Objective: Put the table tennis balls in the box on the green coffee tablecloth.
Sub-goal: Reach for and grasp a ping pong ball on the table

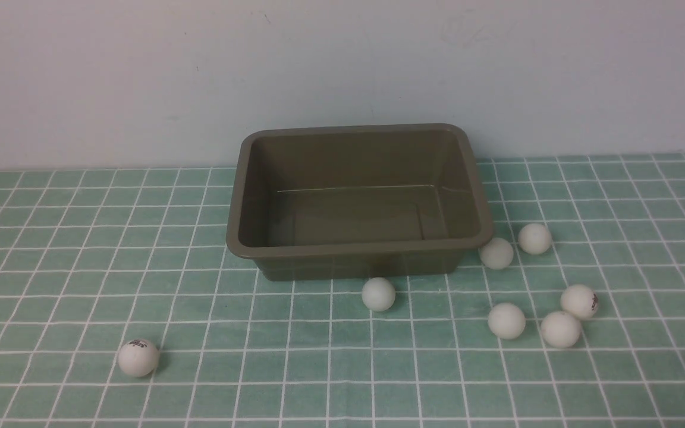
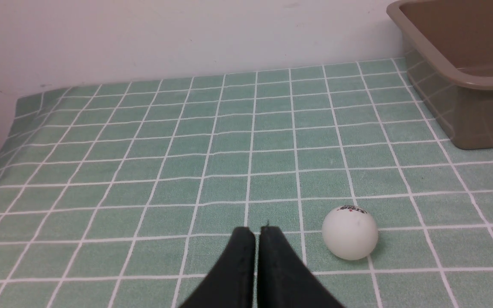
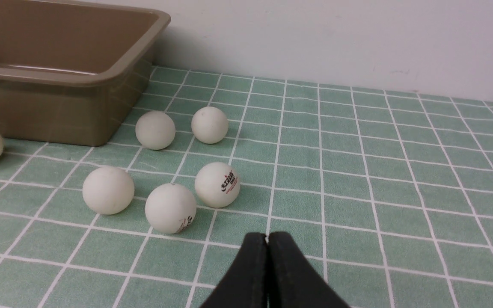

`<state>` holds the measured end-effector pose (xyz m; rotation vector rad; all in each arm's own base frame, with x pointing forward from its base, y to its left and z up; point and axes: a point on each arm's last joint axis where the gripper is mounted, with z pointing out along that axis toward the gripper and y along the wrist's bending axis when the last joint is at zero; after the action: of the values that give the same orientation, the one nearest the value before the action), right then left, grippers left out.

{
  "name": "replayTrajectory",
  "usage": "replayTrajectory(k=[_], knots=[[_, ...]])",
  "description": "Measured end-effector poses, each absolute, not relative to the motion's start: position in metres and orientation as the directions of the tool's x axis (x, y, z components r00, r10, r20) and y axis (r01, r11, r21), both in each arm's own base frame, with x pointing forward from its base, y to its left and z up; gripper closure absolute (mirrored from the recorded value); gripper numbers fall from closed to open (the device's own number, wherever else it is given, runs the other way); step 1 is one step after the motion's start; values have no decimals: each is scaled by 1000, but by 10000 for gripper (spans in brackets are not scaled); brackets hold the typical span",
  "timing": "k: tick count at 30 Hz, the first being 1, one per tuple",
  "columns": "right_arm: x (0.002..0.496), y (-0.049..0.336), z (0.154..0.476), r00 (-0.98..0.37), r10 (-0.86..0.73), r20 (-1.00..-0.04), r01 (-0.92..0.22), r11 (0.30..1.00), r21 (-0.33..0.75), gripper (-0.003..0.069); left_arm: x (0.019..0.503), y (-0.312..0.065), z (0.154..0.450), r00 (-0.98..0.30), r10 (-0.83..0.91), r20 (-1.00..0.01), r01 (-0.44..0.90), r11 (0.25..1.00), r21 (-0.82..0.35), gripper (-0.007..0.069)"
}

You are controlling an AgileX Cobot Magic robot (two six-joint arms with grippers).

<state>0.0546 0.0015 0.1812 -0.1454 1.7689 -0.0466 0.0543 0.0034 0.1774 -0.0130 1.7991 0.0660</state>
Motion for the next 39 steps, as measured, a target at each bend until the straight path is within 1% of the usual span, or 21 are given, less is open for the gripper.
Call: replayTrajectory(k=[1,4,5,6,7,9,12,13,15,18,22,23,25,27,30,32,34,36,37,39], knots=[[55,2,183,-172,-124,-977,-73,991,-112,676,54,3,177,-227,27,-973,-45,998,38,629],[57,4,193,-39,-91,-995,-76,993,-88,676,54,3,177,-227,27,-973,-45,998,38,629],[57,4,200,34,-71,-997,-78,994,-73,676,54,3,177,-227,27,-973,-45,998,38,629],[56,5,210,140,-53,-989,-82,995,-65,676,54,3,177,-227,27,-973,-45,998,38,629],[55,6,215,200,-48,-979,-84,994,-66,676,54,3,177,-227,27,-973,-45,998,38,629],[52,6,224,299,-35,-954,-87,994,-64,676,54,3,177,-227,27,-973,-45,998,38,629],[43,8,245,520,-10,-854,-94,993,-68,676,54,3,177,-227,27,-973,-45,998,38,629],[41,8,249,564,-3,-826,-95,993,-69,676,54,3,177,-227,27,-973,-45,998,38,629],[35,8,255,637,8,-771,-98,993,-71,676,54,3,177,-227,27,-973,-45,998,38,629],[31,8,260,687,19,-727,-102,992,-70,676,54,3,177,-227,27,-973,-45,998,38,629],[29,8,262,708,53,-705,-125,991,-51,676,54,3,177,-227,27,-973,-45,998,38,629],[29,8,262,706,77,-704,-142,989,-35,676,54,3,177,-227,27,-973,-45,998,38,629],[31,10,265,672,88,-735,-163,986,-31,676,54,3,177,-227,27,-973,-45,998,38,629],[29,12,280,638,63,-767,-166,984,-58,676,54,3,177,-227,27,-973,-45,998,38,629],[30,10,305,524,14,-851,-141,988,-71,676,54,3,177,-227,27,-973,-45,998,38,629],[39,5,327,369,17,-929,-101,995,-22,676,54,3,177,-227,27,-973,-45,998,38,629],[54,1,335,215,29,-976,-53,998,18,676,54,3,177,-227,27,-973,-45,998,38,629],[68,-1,338,89,31,-996,-16,999,30,676,54,3,177,-227,27,-973,-45,998,38,629],[82,-2,338,-26,32,-999,10,999,32,676,54,3,177,-227,27,-973,-45,998,38,629],[98,-2,334,-149,25,-989,29,999,21,676,54,3,177,-227,27,-973,-45,998,38,629]])
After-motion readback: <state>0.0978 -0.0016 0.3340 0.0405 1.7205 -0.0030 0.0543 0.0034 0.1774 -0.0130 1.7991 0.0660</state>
